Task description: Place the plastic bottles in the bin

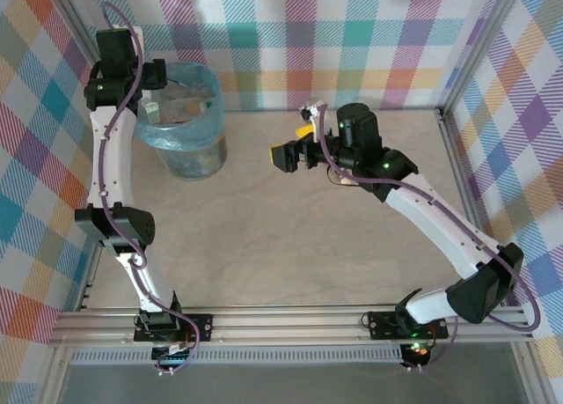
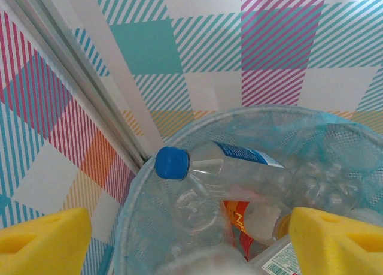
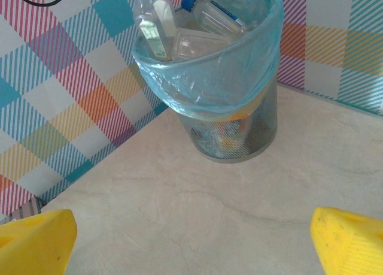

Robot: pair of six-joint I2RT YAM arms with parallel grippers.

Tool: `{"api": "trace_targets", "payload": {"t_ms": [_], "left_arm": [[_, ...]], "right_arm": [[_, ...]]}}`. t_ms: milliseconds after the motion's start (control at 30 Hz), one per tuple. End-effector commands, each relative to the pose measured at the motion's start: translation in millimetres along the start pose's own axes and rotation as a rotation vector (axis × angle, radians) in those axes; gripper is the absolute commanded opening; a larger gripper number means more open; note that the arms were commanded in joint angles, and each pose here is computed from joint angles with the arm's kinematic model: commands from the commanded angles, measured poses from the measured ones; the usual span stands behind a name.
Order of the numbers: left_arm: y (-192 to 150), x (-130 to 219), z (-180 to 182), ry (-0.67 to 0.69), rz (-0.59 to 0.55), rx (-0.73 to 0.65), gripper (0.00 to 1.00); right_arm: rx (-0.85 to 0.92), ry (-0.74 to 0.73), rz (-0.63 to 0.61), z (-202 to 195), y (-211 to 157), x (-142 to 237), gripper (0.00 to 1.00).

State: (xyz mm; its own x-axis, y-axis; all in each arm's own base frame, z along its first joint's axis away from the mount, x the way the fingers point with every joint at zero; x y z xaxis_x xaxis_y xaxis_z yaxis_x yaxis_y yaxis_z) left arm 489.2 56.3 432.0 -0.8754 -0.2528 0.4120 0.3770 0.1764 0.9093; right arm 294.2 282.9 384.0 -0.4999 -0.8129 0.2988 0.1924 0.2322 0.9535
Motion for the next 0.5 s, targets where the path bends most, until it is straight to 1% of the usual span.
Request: {"api": "trace_targets", "payload": {"t_ms": [0, 133, 300, 367, 467], "left_arm": [[13, 17, 4, 0.0, -0.044, 0.006, 0.85], [6, 6, 6, 0.025, -0.021, 0.004, 0.81], [-18, -9, 2, 0.009, 0.092, 0.022, 0.68], [-31, -10, -3, -0.025, 0.15, 0.05, 0.66], [-47, -2, -17, -0.139, 0.228, 0.092, 0.64]], "right_arm": [[0.034, 0.018, -0.014, 6, 6, 2, 1.0], [0.037, 0.02, -0.007, 5, 5, 0, 0.99], [0.035, 0.024, 0.003, 6, 2, -1, 1.0], [0.033, 0.022, 0.007, 6, 1, -1, 1.0], [0.029, 0.019, 0.014, 6, -3, -1, 1.0]]}}
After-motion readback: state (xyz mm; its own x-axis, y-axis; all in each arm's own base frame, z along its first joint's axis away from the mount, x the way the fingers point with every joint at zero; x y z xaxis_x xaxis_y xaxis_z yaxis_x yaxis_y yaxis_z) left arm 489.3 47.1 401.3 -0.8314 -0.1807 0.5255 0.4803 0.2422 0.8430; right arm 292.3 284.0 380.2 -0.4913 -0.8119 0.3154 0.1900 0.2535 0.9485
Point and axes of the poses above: each hand's point on the last joint's axis, 136 mm out from that joint toward the fingers, its own x axis back along the fingers, its own z axis along the line the jaws close on, y = z × x, the point moved 4 cm from there along x, back along the fingers, and after that the axes turned 15 degrees about x, right-handed, at the moved point
